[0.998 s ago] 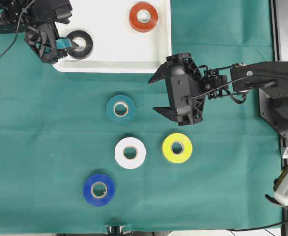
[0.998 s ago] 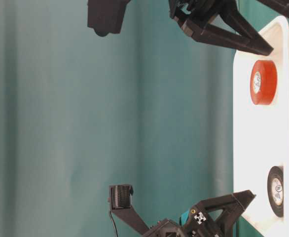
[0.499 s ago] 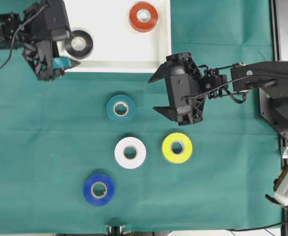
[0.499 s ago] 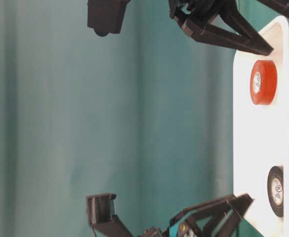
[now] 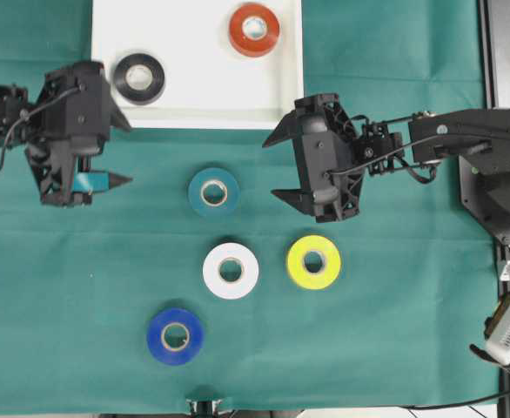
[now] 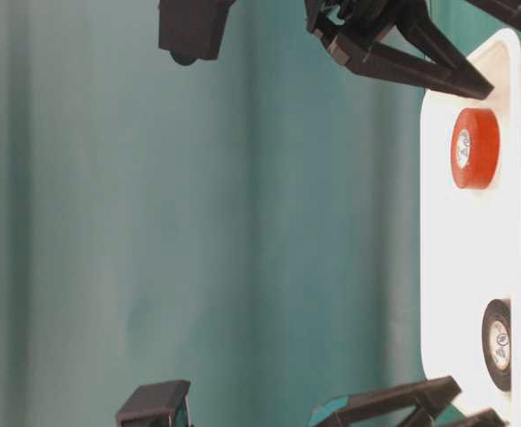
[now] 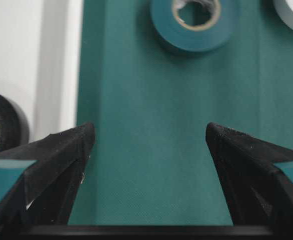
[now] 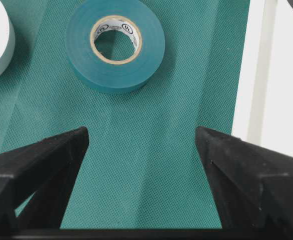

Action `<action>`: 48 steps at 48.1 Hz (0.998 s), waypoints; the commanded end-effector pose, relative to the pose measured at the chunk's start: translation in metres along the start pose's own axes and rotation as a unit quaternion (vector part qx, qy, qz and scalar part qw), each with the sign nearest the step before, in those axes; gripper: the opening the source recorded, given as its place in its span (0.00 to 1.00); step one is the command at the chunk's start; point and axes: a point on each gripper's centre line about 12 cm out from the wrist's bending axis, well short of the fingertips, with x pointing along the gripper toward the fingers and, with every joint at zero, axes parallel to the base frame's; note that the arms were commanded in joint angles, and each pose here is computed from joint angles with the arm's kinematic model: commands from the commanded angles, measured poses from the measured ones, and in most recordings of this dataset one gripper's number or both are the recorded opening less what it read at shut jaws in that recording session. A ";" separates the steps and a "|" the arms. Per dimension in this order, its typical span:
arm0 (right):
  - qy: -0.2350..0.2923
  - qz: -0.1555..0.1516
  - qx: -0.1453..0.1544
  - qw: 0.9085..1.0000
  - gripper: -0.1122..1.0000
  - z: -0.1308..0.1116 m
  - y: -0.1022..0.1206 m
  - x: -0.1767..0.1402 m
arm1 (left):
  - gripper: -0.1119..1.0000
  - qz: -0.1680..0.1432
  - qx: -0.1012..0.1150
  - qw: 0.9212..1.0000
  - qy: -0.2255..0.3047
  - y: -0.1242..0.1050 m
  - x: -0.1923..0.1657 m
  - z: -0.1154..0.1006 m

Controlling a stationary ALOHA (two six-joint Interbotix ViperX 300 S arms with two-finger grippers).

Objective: Put the tape alternately from left to right into the white case.
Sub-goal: 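Open the left gripper to release the black roll and withdraw, then move the right gripper over the white tape roll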

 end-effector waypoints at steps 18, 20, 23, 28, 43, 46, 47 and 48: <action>-0.020 0.000 0.001 1.000 0.75 0.010 0.000 -0.005 | 0.99 -0.007 0.008 1.000 -0.013 -0.007 -0.006 0.002; -0.020 0.000 0.001 1.000 0.75 0.010 0.000 -0.005 | 0.99 -0.007 0.007 1.000 -0.013 -0.006 -0.006 0.002; -0.021 0.001 0.002 1.000 0.75 0.010 0.001 -0.006 | 0.99 -0.007 0.007 1.000 -0.011 -0.006 -0.006 0.001; -0.020 0.004 0.013 1.000 0.75 0.010 0.003 -0.005 | 0.99 -0.007 0.007 1.000 -0.011 -0.006 -0.006 0.001; -0.030 0.042 0.003 0.999 0.75 0.015 0.036 -0.007 | 0.99 -0.007 0.008 1.000 -0.011 -0.006 -0.006 0.001; -0.037 0.054 0.001 0.998 0.75 0.018 0.045 -0.008 | 0.99 -0.007 0.008 1.000 -0.011 -0.006 -0.006 0.001; -0.041 0.060 0.001 0.997 0.75 0.019 0.050 -0.009 | 0.99 -0.007 0.008 1.000 -0.011 -0.006 -0.006 0.001; -0.044 0.064 0.001 0.997 0.75 0.020 0.053 -0.009 | 0.99 -0.007 0.009 1.000 -0.011 -0.006 -0.006 0.001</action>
